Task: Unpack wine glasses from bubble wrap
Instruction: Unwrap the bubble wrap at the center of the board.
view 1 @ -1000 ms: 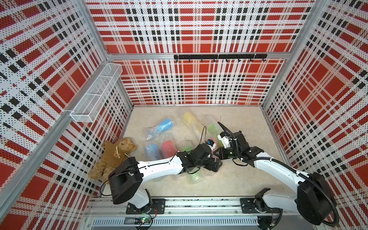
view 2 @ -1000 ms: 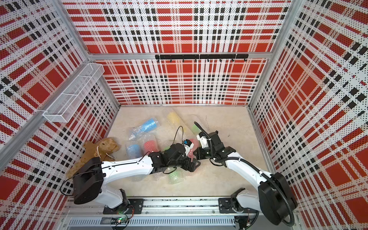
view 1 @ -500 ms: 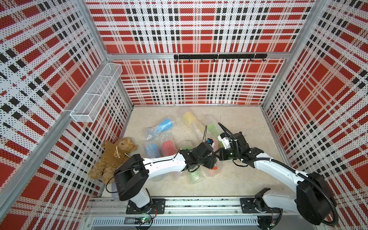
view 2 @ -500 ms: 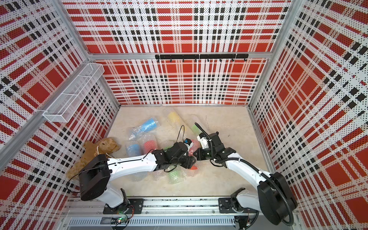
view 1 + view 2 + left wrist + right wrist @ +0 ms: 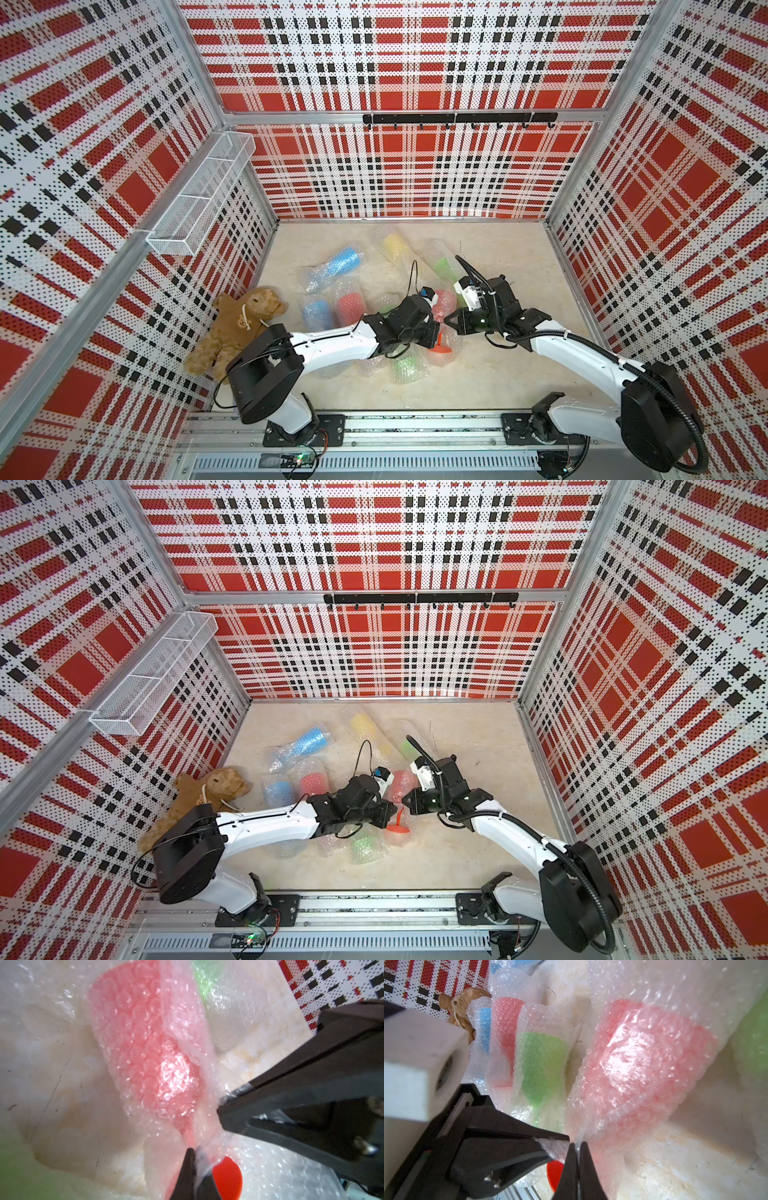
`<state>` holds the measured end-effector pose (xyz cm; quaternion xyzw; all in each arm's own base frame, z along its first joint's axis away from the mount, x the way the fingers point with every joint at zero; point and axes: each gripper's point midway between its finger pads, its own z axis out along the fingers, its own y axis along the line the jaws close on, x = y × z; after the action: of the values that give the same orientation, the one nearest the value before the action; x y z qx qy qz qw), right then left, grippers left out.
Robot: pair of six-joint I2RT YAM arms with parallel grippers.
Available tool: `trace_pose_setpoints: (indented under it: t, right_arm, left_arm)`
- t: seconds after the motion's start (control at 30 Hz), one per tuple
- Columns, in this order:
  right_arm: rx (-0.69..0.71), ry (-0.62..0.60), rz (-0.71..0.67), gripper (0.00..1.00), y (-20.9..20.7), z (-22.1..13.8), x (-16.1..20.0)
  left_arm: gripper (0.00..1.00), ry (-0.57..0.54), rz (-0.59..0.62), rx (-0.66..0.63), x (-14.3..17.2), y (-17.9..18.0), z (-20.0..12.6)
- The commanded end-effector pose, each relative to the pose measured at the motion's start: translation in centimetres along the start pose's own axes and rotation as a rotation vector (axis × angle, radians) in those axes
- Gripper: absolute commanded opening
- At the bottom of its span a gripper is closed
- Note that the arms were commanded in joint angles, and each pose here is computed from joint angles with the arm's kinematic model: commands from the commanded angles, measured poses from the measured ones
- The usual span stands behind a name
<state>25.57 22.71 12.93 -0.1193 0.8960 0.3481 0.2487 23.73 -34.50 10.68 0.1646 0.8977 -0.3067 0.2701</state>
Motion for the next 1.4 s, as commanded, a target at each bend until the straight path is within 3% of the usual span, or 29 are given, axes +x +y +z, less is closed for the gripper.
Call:
trace_pose_setpoints:
  t: [0.0, 0.37, 0.8, 1.07, 1.2, 1.23, 1.3, 1.37]
  right_arm:
    - [0.113, -0.053, 0.0, 0.0, -2.2, -1.1, -0.3]
    - [0.138, -0.064, 0.011, 0.0, -2.8, -1.1, -0.1]
    - [0.433, -0.114, 0.12, 0.0, -8.2, -2.8, 0.7]
    - [0.466, -0.137, 0.158, 0.0, -9.2, -3.4, 0.9]
    - [0.488, -0.126, 0.143, 0.0, -9.6, -3.4, 1.0]
    - [0.496, -0.122, 0.138, 0.0, -9.7, -3.5, 1.0]
    - [0.516, -0.116, 0.131, 0.0, -9.9, -3.8, 1.1]
    - [0.533, -0.109, 0.127, 0.0, -10.1, -3.9, 1.2]
  left_arm:
    - [0.0, -0.025, -0.094, -0.094, 0.3, 3.2, -1.2]
    - [0.0, -0.034, -0.163, -0.093, 1.4, 4.6, -1.7]
    - [0.0, -0.145, -0.347, -0.083, 1.7, 7.4, -4.8]
    - [0.0, -0.171, -0.383, -0.079, 2.4, 8.1, -5.5]
    - [0.0, -0.173, -0.315, -0.039, 2.2, 6.6, -5.5]
    - [0.06, -0.171, -0.301, -0.043, 2.2, 6.4, -5.5]
    - [0.35, -0.162, -0.279, -0.037, 2.3, 5.9, -5.6]
    - [0.45, -0.162, -0.275, -0.037, 2.3, 5.7, -5.8]
